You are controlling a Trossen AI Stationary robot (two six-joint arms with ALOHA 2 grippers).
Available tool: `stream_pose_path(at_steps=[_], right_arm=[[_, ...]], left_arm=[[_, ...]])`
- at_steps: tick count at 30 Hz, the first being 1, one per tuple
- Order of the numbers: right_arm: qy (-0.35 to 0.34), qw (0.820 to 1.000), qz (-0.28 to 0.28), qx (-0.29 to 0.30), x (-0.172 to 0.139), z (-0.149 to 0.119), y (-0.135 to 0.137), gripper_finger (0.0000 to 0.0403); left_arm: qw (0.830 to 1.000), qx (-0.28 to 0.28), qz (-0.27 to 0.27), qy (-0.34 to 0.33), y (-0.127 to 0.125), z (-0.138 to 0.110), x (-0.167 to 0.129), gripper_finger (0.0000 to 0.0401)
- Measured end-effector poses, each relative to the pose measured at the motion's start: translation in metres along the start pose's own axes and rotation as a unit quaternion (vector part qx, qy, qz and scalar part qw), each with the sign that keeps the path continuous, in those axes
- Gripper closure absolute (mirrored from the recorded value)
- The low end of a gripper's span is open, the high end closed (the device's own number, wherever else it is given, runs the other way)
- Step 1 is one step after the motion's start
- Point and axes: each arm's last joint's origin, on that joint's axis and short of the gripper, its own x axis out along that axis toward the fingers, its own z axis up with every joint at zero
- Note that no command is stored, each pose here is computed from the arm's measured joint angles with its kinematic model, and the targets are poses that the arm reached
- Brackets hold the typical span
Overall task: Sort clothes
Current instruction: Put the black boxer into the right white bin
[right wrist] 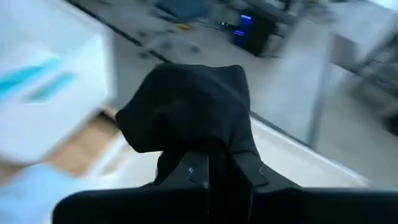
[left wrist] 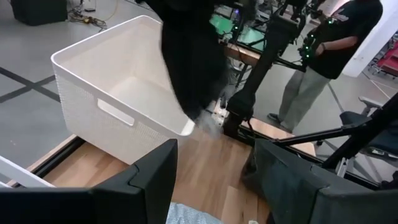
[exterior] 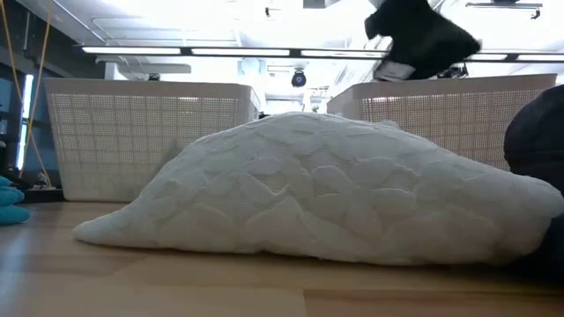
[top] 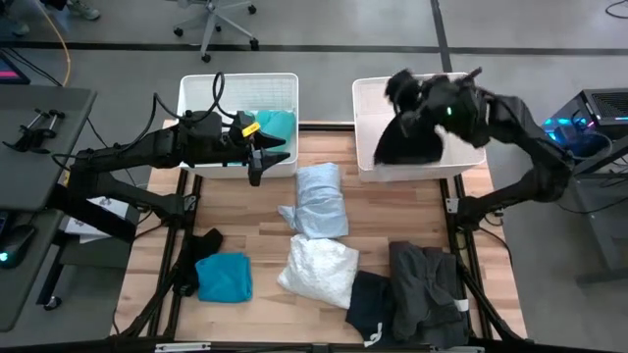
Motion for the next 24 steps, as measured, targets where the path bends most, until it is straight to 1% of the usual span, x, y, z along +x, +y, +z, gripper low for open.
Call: stream_pose_path(at_steps=[2,4,7,10,13,16,19,22,24], right_arm=[[0.015,0.999,-0.031,-0.006,0.016,-0.001,-0.009,0.0397],[0.043,0.998,-0.04,-0.008,0.032,-0.006,-0.015,0.0394],[0.095,0.995,-0.022,0.0,0.057,-0.02,-0.017,0.0384],[0.153,0.988,0.001,-0.004,0.08,-0.041,-0.013,0.0368],[0.201,0.979,-0.004,-0.01,0.098,-0.063,-0.007,0.0348],[0.235,0.972,-0.01,0.0,0.108,-0.081,-0.001,0.0322],[0.255,0.967,-0.012,0.025,0.113,-0.091,0.002,0.0291],[0.264,0.964,-0.016,0.036,0.113,-0.093,0.002,0.0257],[0.264,0.964,-0.017,0.037,0.108,-0.089,0.0,0.0236]], left_arm=[[1.0,0.0,0.0,0.0,0.0,0.0,0.0,0.02],[1.0,0.0,0.001,0.0,0.0,0.0,0.0,0.02],[1.0,0.0,0.001,0.0,0.0,0.0,0.0,0.02],[1.0,-0.001,0.001,0.0,0.0,0.0,0.0,0.02],[1.0,-0.001,0.001,0.0,0.0,0.0,0.0,0.02],[1.0,-0.001,0.001,0.0,0.0,0.0,0.0,0.02],[1.0,-0.005,0.001,0.0,0.0,0.0,0.0,0.02],[1.0,-0.01,0.001,0.0,0.0,0.0,0.0,0.02],[1.0,-0.01,0.001,0.0,0.0,0.0,0.0,0.02]])
